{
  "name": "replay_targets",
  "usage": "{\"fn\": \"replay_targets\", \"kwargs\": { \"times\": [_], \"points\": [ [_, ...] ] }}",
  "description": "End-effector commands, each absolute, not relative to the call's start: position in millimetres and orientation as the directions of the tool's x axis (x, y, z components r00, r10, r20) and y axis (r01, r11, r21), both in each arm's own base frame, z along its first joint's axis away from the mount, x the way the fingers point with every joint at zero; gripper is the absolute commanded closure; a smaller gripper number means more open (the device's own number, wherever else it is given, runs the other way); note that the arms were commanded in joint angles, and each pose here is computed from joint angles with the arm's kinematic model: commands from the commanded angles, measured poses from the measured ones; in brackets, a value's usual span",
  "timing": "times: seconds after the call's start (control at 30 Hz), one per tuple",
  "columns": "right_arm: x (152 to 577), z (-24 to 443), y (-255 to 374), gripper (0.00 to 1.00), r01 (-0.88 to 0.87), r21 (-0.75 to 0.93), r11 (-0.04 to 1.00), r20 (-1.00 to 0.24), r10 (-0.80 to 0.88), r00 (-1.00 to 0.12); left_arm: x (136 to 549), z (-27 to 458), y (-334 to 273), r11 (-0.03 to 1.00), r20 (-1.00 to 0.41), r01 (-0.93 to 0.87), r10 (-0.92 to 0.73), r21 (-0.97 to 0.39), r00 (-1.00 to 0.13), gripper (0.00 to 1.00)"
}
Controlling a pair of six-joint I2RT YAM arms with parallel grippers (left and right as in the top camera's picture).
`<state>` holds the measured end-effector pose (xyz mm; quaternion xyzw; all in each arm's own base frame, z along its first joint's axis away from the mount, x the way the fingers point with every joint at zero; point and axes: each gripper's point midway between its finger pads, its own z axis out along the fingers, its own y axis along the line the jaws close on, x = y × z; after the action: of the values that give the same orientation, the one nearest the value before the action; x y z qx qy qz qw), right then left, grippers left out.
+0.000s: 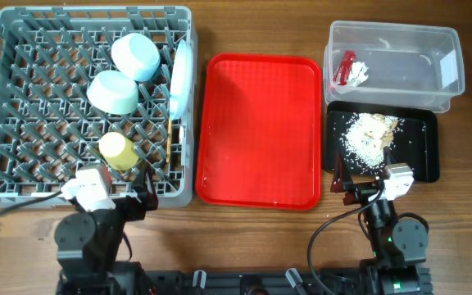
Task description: Sort waste into correct bins and load items into the dishwasher rack
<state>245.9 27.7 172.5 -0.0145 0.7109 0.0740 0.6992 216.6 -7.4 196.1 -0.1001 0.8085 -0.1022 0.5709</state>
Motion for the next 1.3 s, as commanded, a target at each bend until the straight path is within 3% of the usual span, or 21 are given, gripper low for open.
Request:
{"fn": "replay_targets", "kwargs": {
  "times": [0.0,0.23,0.37,0.6,1.27],
  "points": [
    [245,176,28,0.00,-0.130,0.079,0.988,-0.997,0.079,-0.007,227,185,-7,0.955,-0.932,-0.015,-0.293,-0.297,-0.215,0.00],
    [245,175,28,0.00,-0.130,0.079,0.988,-0.997,0.078,-0.008,243,197,-5,0.953,-0.954,0.054,-0.300,-0.298,0.024,0.00],
    [245,176,28,0.00,-0.130,0.079,0.988,-0.997,0.078,-0.007,245,202,-5,0.975,-0.971,0.065,-0.217,-0.212,0.099,0.00],
    [245,175,28,0.00,-0.130,0.079,0.988,-0.997,0.079,-0.008,246,158,-9,0.984,-0.983,0.050,-0.166,-0.170,-0.079,0.00],
    [245,175,28,0.00,-0.130,0.079,0.988,-0.997,0.078,-0.008,246,159,-8,0.984,-0.983,0.050,-0.170,-0.174,-0.076,0.00]
  ]
}}
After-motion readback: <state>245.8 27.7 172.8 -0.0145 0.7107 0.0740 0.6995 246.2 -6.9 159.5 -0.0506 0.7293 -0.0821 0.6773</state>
